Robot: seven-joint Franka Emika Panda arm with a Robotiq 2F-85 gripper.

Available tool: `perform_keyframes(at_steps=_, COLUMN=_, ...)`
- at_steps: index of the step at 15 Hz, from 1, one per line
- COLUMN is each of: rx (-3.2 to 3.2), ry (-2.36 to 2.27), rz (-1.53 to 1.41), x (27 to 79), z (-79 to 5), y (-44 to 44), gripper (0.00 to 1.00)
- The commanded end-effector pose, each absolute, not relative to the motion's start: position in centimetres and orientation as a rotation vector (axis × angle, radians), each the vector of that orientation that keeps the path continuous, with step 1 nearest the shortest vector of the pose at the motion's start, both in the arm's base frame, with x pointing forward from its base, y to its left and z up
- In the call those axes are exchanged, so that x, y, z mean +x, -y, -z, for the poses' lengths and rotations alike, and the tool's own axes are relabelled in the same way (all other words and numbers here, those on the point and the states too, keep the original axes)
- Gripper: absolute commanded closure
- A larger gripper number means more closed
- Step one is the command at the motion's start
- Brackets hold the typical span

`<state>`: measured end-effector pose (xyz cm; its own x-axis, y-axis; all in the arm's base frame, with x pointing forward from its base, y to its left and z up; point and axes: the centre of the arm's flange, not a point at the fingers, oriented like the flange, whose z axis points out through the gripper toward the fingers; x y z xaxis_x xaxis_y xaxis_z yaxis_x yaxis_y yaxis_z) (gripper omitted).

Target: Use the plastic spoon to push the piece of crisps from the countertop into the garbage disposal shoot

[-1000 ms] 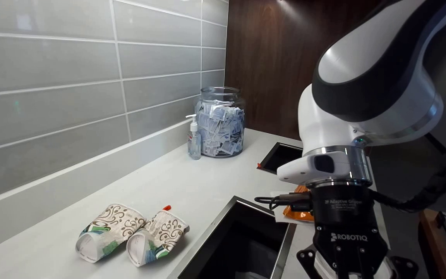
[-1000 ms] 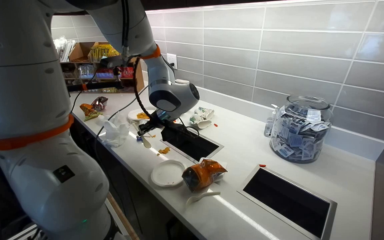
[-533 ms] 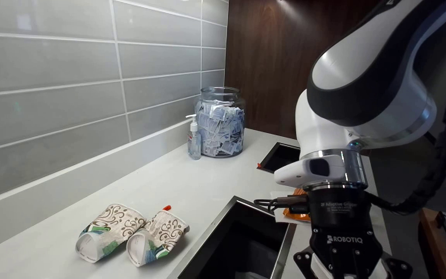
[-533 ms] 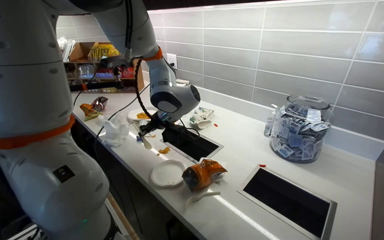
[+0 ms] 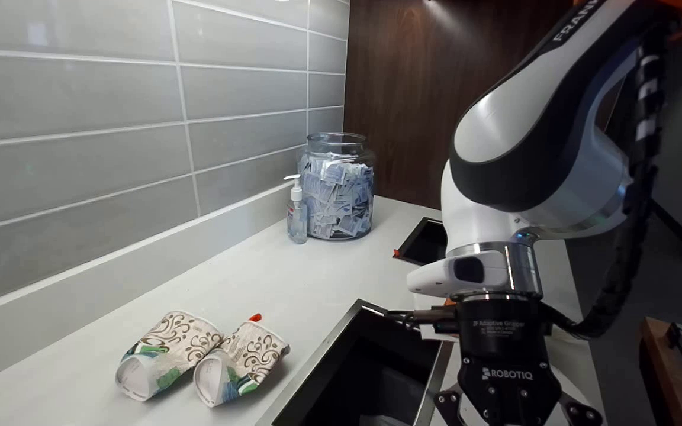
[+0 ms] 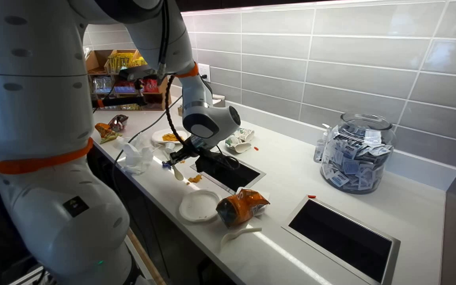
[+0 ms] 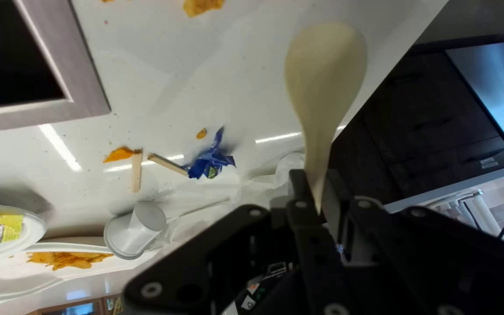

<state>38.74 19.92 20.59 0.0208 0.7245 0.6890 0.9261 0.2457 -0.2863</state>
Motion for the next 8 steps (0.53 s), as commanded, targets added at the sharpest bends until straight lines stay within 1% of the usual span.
perform_keyframes(at_steps=1, rx=-1.556, ry=1.773, rz=0.336, x=39.7, z=-19.2, y=-20.0, gripper=0.97)
perform_keyframes(at_steps=8, rx=-1.574, ry=1.775, rz=0.339, x=40.9, z=-18.6, y=-20.1, gripper=0.97)
